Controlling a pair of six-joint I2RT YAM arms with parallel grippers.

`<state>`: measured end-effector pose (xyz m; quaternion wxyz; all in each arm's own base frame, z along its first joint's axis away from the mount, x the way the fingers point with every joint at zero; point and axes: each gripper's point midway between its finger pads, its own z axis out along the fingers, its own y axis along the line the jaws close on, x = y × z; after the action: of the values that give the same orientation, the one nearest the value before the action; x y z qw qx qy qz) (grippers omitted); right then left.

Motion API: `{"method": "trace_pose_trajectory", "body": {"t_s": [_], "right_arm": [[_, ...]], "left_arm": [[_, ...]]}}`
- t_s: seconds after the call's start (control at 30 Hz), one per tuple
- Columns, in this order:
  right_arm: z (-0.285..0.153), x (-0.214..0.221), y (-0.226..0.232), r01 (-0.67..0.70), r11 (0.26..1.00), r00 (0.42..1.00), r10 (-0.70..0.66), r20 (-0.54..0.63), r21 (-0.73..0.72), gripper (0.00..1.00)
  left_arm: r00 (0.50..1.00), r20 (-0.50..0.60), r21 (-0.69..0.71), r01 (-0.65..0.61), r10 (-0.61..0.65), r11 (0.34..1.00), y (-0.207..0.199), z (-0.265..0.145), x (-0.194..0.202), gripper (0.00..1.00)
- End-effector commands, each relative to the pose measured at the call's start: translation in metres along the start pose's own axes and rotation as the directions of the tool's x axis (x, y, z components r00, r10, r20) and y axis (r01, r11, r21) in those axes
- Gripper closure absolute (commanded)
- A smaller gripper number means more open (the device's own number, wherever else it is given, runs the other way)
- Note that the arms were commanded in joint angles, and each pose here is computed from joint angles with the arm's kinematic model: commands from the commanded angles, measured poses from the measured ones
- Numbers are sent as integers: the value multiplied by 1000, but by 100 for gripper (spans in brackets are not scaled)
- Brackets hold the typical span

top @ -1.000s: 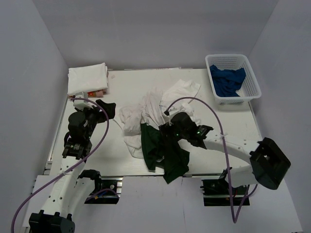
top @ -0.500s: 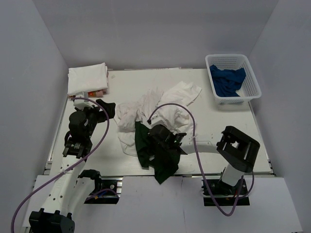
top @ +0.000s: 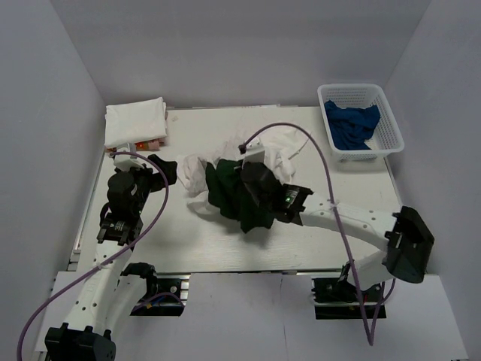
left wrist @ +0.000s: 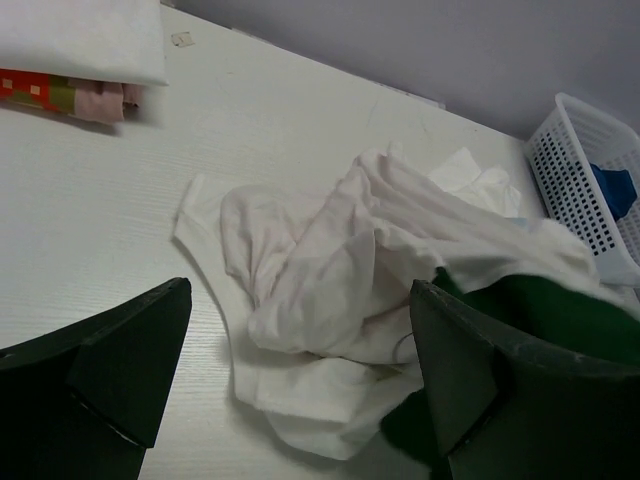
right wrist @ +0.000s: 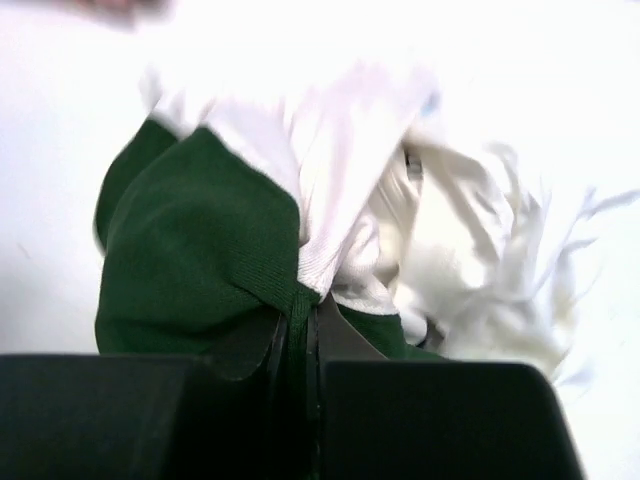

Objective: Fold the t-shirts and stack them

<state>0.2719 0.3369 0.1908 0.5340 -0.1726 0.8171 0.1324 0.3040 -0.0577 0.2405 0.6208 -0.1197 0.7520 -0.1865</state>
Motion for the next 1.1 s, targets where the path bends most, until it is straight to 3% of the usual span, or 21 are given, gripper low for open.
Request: {"method": "trace_pose_trajectory", "body": {"t_s": [0.0, 0.13, 0.27, 0.4, 0.53, 0.63, 0.77, 0.8, 0.93, 1.07], "right_arm": [[-36, -115, -20, -96, 995, 959, 82, 270, 39, 100], [-49, -189, -81, -178, 969, 903, 91, 419, 172, 100], [-62, -245, -126, -218, 958, 848, 91, 522, 188, 100], [-76, -293, -151, -183, 959, 828, 31, 559, 218, 100], [-89, -341, -196, -262, 922, 778, 27, 628, 285, 100], [-87, -357, -227, -251, 901, 788, -23, 616, 354, 100], [-81, -373, -220, -125, 954, 800, -64, 597, 271, 100], [-84, -383, -200, -47, 983, 790, -72, 609, 178, 100], [-95, -397, -193, -30, 991, 765, -60, 642, 128, 100], [-135, -427, -205, -45, 981, 688, -107, 718, 189, 100]], "left_arm": [[1000, 24, 14, -12, 12, 1000, -3, -3, -8, 0], [1000, 21, -13, -12, 12, 1000, 2, -3, -6, 0], [999, 33, 48, -25, 23, 999, -7, -1, -6, 0], [999, 26, 57, -25, 23, 998, -9, 1, -5, 0], [1000, 4, 13, -23, 23, 1000, 1, 7, 2, 0], [1000, -10, -3, -22, 22, 1000, 3, 9, 4, 0], [1000, -8, -12, -23, 22, 1000, 4, 11, 2, 0], [1000, -16, -16, -22, 22, 1000, 5, 13, 4, 0], [1000, -18, -17, -23, 22, 1000, 5, 12, 3, 0], [1000, -18, -17, -23, 22, 1000, 5, 12, 3, 0]]}}
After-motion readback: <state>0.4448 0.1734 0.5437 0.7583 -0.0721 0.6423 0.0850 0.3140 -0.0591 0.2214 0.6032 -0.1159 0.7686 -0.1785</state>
